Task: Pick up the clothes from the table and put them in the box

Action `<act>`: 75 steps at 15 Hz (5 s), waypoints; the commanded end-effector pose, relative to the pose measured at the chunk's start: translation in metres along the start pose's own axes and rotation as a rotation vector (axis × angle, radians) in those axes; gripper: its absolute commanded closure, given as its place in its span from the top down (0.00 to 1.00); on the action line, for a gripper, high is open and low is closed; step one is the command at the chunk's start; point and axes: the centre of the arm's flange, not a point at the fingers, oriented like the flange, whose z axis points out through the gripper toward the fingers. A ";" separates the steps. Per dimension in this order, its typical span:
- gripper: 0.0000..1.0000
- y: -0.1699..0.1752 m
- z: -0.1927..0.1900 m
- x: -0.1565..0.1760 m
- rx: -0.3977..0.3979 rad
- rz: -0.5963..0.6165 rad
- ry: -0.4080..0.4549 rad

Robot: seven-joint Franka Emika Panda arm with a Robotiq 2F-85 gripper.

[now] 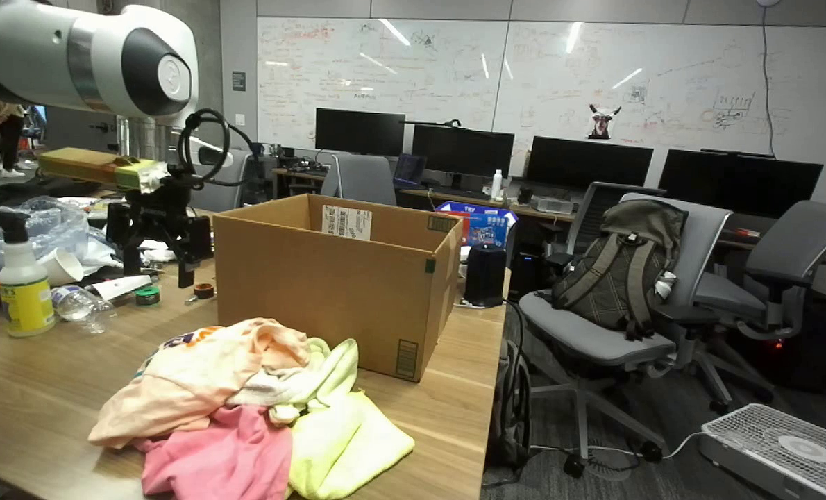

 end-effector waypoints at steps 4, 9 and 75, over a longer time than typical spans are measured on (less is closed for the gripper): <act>1.00 0.001 0.007 0.056 0.028 0.060 0.068; 1.00 0.011 0.016 0.081 0.031 0.100 0.081; 0.02 0.043 0.014 0.084 -0.066 0.232 -0.104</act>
